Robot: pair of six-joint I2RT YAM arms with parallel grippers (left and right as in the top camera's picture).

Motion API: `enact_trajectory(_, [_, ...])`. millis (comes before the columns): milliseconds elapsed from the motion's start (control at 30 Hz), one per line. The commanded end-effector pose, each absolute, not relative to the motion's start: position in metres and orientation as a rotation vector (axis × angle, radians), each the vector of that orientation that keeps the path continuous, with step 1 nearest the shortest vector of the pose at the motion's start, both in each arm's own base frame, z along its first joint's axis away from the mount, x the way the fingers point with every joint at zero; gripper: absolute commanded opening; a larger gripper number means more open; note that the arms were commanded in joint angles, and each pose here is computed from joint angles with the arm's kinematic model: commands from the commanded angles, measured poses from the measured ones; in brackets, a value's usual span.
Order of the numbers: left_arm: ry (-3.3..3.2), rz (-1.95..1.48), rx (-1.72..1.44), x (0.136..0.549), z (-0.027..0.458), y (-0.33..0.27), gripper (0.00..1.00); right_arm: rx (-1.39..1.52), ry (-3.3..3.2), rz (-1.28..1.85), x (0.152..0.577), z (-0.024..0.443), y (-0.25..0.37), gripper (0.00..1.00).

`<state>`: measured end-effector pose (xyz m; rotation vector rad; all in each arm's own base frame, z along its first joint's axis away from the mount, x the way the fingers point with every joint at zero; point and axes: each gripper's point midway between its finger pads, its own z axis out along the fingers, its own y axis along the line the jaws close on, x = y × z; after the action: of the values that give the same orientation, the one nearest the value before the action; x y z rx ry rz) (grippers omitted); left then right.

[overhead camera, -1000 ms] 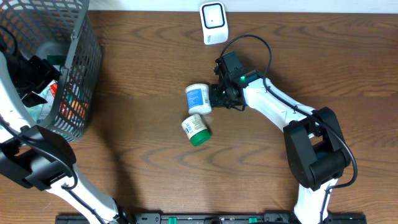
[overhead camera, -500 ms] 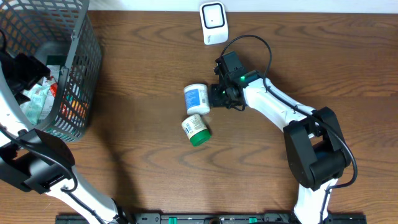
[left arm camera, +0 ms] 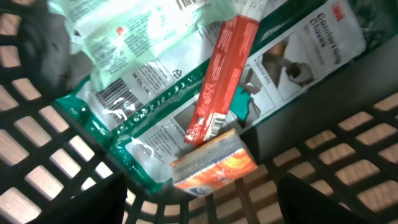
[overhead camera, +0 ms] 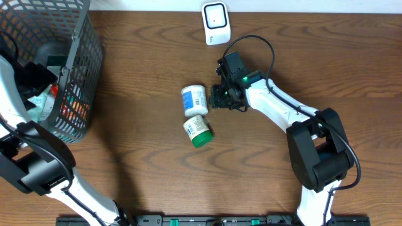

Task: Scan the item barcode

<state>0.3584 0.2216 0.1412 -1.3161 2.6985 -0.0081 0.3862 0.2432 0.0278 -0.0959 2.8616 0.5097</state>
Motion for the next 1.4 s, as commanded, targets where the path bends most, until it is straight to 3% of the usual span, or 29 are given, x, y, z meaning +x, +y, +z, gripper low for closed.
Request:
enact_trajectory(0, [2.731,-0.031,-1.295,0.355,0.126,0.218,0.79,-0.105,2.866,0.502,0.383,0.027,0.244,0.50])
enact_trajectory(533, [2.761,-0.162,-1.276,0.346,0.031,0.195,0.78,-0.104,2.857,0.507,0.384,0.028,0.245,0.50])
enact_trajectory(767, [2.746,-0.242,-1.270,0.351,0.031,0.188,0.32,-0.101,2.855,0.509,0.385,0.028,0.246,0.50])
enact_trajectory(867, [2.739,-0.267,-1.269,0.353,0.036,0.187,0.19,-0.101,2.855,0.509,0.385,0.028,0.246,0.50])
enact_trajectory(900, [2.735,-0.265,-1.271,0.354,0.041,0.189,0.08,-0.101,2.856,0.509,0.385,0.028,0.246,0.50])
enact_trajectory(1367, [2.523,-0.212,-1.334,0.359,0.111,0.230,0.07,-0.101,2.856,0.509,0.385,0.028,0.246,0.51])
